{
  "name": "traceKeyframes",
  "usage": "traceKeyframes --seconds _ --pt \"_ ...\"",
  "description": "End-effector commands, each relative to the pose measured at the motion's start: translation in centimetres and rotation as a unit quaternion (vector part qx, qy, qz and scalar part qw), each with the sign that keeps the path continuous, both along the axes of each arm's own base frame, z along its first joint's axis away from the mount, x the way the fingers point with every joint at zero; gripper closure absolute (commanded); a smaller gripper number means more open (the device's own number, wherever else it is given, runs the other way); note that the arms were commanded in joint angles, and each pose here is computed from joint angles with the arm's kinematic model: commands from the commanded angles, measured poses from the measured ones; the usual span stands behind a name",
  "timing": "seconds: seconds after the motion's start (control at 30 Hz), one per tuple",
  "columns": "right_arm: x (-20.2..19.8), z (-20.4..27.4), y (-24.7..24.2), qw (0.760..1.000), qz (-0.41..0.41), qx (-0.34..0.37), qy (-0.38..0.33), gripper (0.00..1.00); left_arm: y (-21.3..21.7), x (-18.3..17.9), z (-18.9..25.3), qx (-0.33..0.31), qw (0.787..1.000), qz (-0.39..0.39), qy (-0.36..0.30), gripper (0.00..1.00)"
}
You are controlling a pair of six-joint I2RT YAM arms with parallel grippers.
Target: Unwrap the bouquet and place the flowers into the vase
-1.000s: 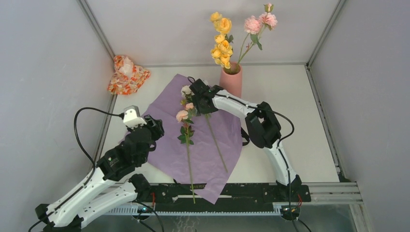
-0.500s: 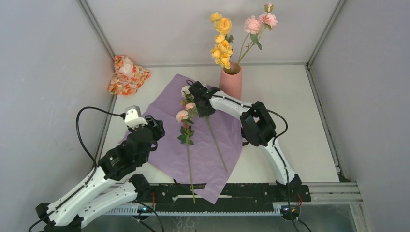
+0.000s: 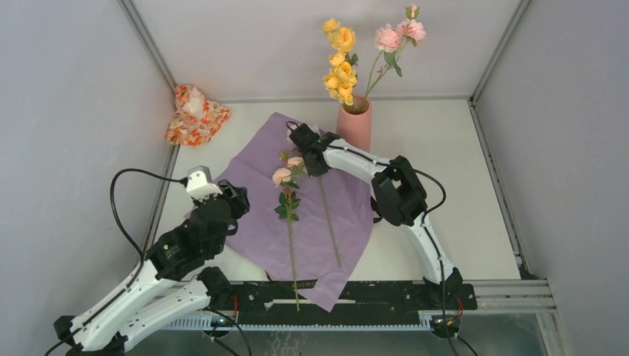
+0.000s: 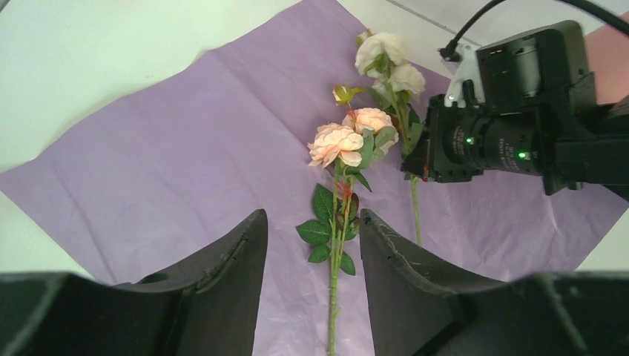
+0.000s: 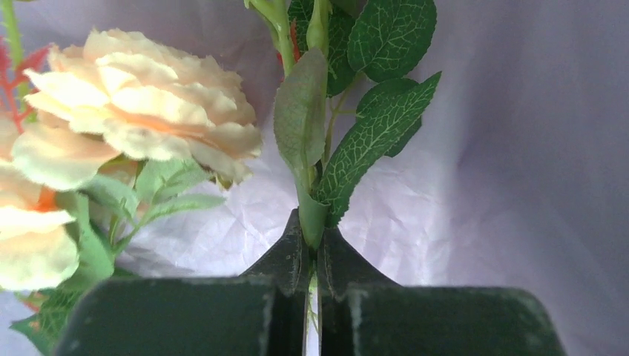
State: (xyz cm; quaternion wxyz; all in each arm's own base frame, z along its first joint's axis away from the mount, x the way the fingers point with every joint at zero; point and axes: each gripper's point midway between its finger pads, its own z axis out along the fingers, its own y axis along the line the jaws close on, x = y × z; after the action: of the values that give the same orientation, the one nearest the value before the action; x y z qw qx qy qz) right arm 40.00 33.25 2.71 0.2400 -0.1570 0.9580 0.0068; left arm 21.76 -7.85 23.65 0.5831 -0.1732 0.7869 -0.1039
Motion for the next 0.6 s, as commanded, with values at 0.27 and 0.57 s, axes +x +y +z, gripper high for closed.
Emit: traceKeyframes --seconds 0.27,0.57 --pt "-1.6 17.8 2.0 0.982 0.032 0.086 -0.165 1.0 0.8 -0.8 -0.9 -0.016 1.0 0.008 0.002 0.46" --pt "-6.9 37.8 0.8 0.893 0.065 0.11 -0.431 1.0 0.8 -0.8 -1.7 -0.013 1.0 0.01 0.008 0.46"
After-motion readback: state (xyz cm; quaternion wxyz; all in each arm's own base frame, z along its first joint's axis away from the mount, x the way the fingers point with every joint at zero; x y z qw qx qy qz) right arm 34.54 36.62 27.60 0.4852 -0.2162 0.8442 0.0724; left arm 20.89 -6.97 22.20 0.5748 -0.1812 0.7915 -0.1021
